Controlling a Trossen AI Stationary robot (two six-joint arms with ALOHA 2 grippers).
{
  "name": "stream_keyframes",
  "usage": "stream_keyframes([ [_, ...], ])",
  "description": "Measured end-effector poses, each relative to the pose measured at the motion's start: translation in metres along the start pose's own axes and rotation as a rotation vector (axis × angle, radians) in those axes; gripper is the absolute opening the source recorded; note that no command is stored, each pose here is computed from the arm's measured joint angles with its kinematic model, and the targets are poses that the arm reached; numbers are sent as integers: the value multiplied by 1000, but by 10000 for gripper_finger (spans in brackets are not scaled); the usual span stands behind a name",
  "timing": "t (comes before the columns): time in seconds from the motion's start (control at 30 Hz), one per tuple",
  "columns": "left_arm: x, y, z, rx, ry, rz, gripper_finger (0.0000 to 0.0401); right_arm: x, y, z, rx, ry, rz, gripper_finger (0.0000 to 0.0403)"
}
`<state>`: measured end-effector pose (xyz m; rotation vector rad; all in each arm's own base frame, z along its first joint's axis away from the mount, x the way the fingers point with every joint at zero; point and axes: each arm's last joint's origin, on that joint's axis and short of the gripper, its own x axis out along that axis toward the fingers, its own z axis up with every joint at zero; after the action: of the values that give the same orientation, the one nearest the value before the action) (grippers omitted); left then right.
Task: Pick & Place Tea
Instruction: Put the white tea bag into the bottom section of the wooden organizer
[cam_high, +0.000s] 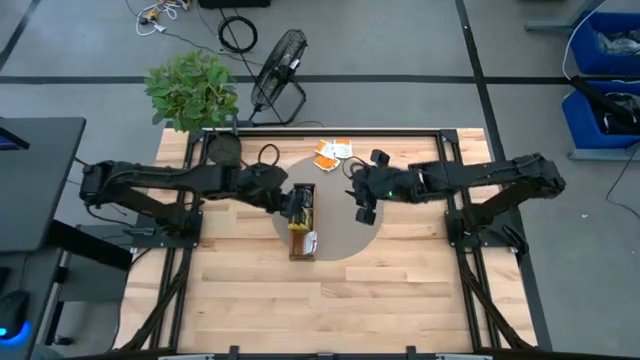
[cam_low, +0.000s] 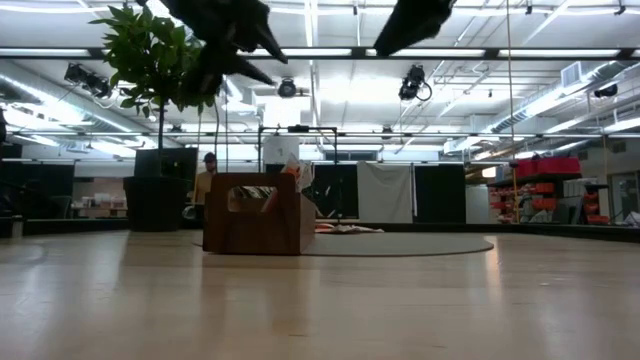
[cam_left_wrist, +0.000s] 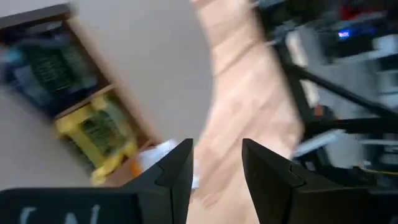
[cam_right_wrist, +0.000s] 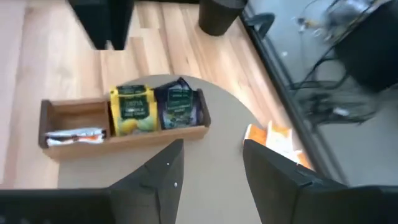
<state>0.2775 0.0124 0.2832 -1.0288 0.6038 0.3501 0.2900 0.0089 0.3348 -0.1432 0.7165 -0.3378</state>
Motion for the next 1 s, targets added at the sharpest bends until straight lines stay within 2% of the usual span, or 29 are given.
stream_keyframes([
  [0.23,-22,-13,-12,88,3,-84,142,31,-46,-5,127,74,56,188],
  [0.37,-31,-18,-18,135,14,-116,142,54,-68,-14,190,152,68,225],
  [0.6,-35,-19,-19,157,7,-131,142,106,-106,-43,346,343,14,284],
  [0.8,-34,-15,-9,153,-42,-109,142,145,-131,-69,194,411,117,290],
  [1.0,-35,-9,3,107,-104,-84,142,168,-154,-92,76,453,179,284],
])
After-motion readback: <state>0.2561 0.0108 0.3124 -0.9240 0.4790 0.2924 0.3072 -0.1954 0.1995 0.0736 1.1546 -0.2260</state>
